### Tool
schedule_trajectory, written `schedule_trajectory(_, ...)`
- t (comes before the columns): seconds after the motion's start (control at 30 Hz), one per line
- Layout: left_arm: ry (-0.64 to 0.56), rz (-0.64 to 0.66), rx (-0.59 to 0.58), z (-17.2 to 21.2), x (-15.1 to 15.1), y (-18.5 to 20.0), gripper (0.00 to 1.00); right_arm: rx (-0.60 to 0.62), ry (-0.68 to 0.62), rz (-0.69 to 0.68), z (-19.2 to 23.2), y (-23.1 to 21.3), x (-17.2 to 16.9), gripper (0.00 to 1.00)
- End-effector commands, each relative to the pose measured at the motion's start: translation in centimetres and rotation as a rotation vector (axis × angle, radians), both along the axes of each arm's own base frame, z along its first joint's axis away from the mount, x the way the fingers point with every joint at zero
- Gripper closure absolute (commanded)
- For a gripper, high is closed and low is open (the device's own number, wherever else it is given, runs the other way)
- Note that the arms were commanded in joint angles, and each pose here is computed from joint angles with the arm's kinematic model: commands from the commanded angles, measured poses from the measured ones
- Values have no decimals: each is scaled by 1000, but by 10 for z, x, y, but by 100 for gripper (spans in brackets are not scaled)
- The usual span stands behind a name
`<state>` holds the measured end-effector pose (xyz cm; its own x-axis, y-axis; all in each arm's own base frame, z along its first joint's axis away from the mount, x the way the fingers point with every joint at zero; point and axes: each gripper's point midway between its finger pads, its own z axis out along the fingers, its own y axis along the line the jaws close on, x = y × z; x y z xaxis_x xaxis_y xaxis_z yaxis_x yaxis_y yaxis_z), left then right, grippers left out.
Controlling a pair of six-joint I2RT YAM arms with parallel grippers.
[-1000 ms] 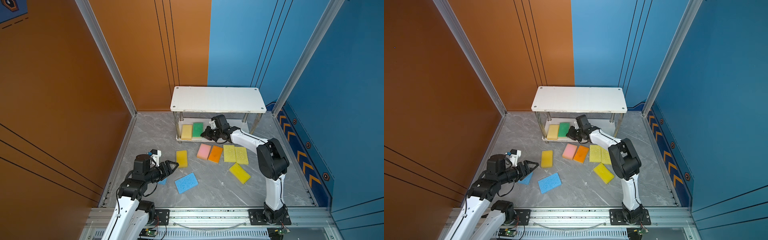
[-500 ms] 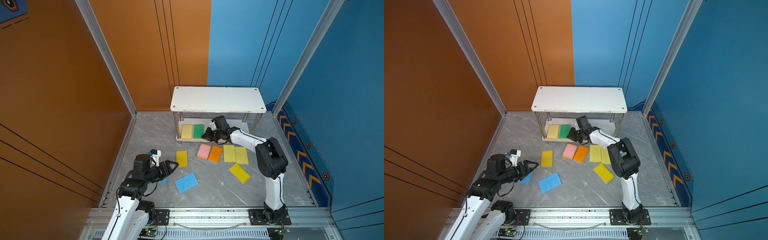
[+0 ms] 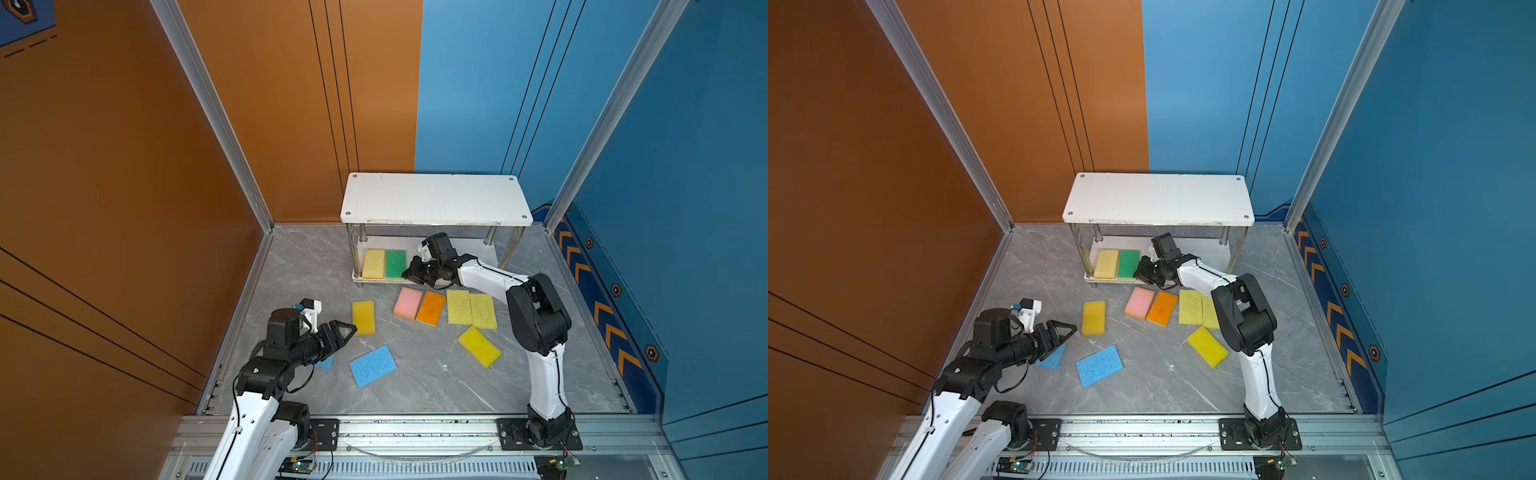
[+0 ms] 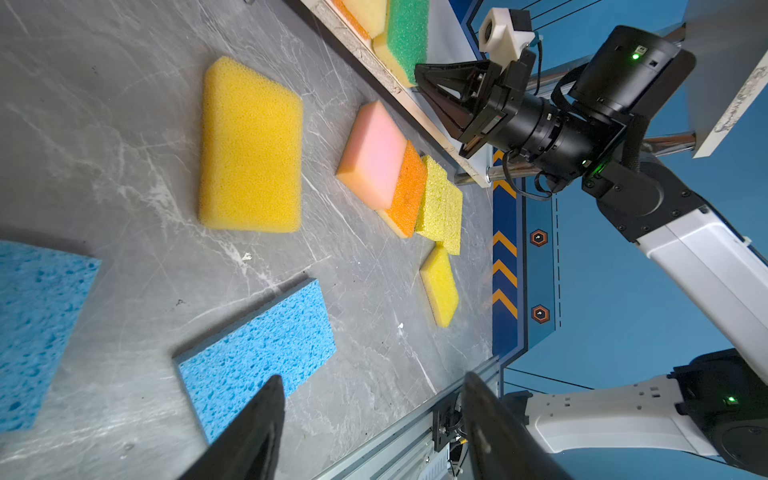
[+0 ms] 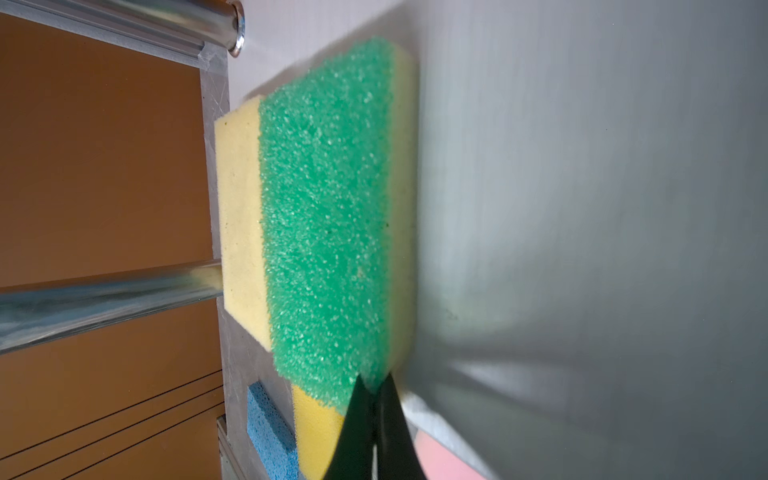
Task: Place and organize the cleaning sponges onto the shelf
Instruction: 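Lower the green sponge beside the cream sponge and open the right gripper, then withdraw the right gripper from the shelf and lower it onto the blue sponge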
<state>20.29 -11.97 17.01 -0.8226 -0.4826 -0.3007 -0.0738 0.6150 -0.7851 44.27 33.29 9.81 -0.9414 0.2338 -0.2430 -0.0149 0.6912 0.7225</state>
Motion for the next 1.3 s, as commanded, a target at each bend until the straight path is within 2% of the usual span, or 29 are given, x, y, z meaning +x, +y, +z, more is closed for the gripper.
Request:
schedule_trajectory(0.0, 3, -15, 0, -5, -2, 0, 32, -10, 9, 26, -4, 4, -2, 100)
schedule_trajectory(0.13, 3, -17, -2, -5, -2, -1, 32, -9, 11, 25, -4, 5, -1, 99)
schedule_trajectory(0.27, 1, -17, -4, -5, -2, -1, 32, -8, 12, 26, -5, 7, -2, 80)
schedule_trajectory(0.37, 2, -15, -5, -5, -1, 0, 32, -7, 8, 26, -2, 8, -2, 71)
schedule_trajectory(0.67, -1, -16, -8, -4, -2, -1, 32, -36, 1, 19, -2, 2, -8, 57)
schedule_trajectory(0.7, 0, -16, -9, -4, -2, 0, 32, -34, -26, 16, 13, 0, -9, 55)
schedule_trajectory(0.87, -6, -17, -11, -2, -2, -1, 32, -75, -62, -1, 24, -12, -19, 47)
schedule_trajectory(1.07, -6, -28, -24, 0, -4, -3, 31, -137, -103, 25, 34, -15, -63, 42)
schedule_trajectory(1.2, 4, -35, -37, -2, -7, -5, 27, -211, -84, 124, 19, -3, -124, 33)
schedule_trajectory(1.27, 7, -43, -40, -3, -8, -7, 25, -243, -59, 186, 4, 7, -157, 31)
